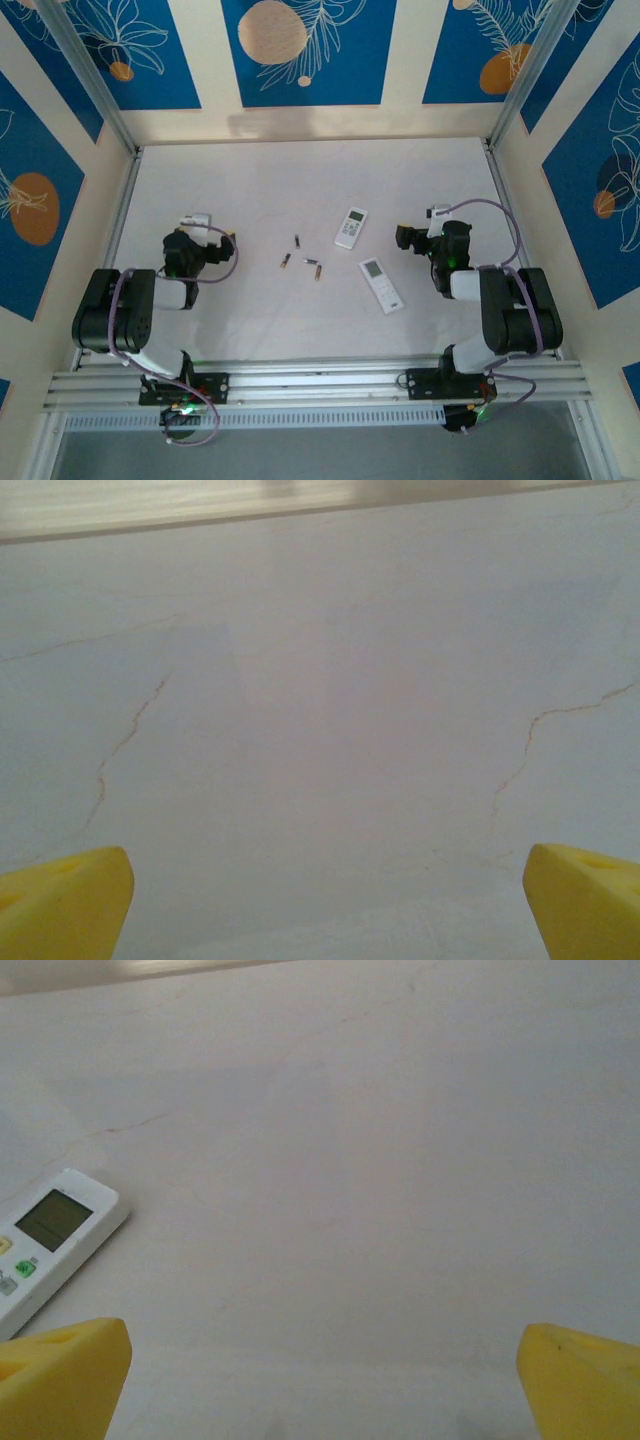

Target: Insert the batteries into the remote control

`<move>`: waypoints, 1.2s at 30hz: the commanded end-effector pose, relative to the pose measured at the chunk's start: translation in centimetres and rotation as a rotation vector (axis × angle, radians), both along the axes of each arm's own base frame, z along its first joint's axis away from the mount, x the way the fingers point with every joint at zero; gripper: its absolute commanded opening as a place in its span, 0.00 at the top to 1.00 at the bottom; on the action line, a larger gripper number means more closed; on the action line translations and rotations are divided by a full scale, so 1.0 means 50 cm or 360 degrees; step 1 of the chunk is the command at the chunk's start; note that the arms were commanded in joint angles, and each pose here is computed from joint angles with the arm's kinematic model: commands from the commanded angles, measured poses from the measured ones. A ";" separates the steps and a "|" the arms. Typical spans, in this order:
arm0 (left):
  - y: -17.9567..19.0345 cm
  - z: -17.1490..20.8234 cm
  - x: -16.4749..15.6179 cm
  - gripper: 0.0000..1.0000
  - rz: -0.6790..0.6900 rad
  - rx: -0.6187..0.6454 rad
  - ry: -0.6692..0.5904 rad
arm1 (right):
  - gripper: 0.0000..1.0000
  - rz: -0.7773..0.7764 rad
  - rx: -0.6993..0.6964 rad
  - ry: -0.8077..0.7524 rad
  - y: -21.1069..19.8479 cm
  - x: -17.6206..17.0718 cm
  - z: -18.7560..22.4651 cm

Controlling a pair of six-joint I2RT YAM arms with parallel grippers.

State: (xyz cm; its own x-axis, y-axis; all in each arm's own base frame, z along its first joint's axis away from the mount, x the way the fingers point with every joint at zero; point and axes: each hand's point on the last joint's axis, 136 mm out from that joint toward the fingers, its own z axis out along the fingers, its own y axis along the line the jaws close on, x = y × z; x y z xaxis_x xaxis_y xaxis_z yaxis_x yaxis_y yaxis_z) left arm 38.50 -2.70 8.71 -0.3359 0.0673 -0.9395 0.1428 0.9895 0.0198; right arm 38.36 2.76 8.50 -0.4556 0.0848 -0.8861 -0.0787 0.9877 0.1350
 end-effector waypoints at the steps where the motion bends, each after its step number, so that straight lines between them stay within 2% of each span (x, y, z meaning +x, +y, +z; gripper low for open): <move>1: 0.010 0.095 -0.028 0.00 0.0078 0.0039 -0.0205 | 0.01 -0.0289 0.0072 0.0017 -0.039 -0.010 0.113; 2: 0.017 0.128 -0.043 0.00 0.0158 0.0041 -0.0221 | 0.01 -0.0385 0.0232 0.0111 -0.041 -0.025 0.137; 4: 0.010 0.205 -0.063 0.00 0.0208 -0.0137 -0.0259 | 0.01 -0.0441 0.0498 0.0291 -0.015 -0.051 0.165; 7: -0.078 0.314 -0.084 0.00 -0.0034 -0.0403 -0.0314 | 0.01 -0.0325 0.0707 0.0480 0.068 -0.066 0.196; 10: -0.209 0.391 -0.115 0.00 -0.0431 -0.0448 -0.0292 | 0.01 -0.0220 0.0665 0.0582 0.148 -0.062 0.205; 14: -0.354 0.434 -0.190 0.00 -0.0971 -0.0333 -0.0247 | 0.01 -0.0120 0.0473 0.0764 0.236 -0.033 0.175; 17: -0.388 0.418 -0.220 0.00 -0.1108 -0.0272 -0.0179 | 0.01 -0.0133 0.0270 0.0873 0.266 -0.004 0.130; 19: -0.393 0.401 -0.229 0.00 -0.1128 -0.0265 -0.0141 | 0.01 -0.0178 0.0153 0.0942 0.272 0.019 0.092; 24: -0.388 0.365 -0.237 0.00 -0.1091 -0.0295 -0.0082 | 0.01 -0.0199 0.0039 0.1134 0.313 0.056 0.018; 30: -0.352 0.331 -0.208 0.00 -0.0871 -0.0205 0.0048 | 0.00 -0.0189 0.0063 0.1301 0.363 0.058 -0.074; 31: -0.345 0.326 -0.199 0.00 -0.0813 -0.0201 0.0077 | 0.02 -0.0192 0.0069 0.1327 0.367 0.055 -0.091; 34: -0.332 0.318 -0.174 0.00 -0.0668 -0.0240 0.0158 | 0.20 -0.0187 0.0071 0.1371 0.375 0.043 -0.122; 36: -0.329 0.313 -0.158 0.00 -0.0588 -0.0295 0.0201 | 0.29 -0.0186 0.0082 0.1362 0.375 0.040 -0.121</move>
State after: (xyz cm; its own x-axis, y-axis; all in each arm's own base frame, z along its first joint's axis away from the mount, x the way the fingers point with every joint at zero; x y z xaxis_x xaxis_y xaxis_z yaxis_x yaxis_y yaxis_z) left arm 29.40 -19.96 23.70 -0.3883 0.1070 -0.9153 0.5745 0.8047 -0.1496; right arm 41.02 21.02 2.36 -0.9486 0.1771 -0.2623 0.1512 0.9817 0.1158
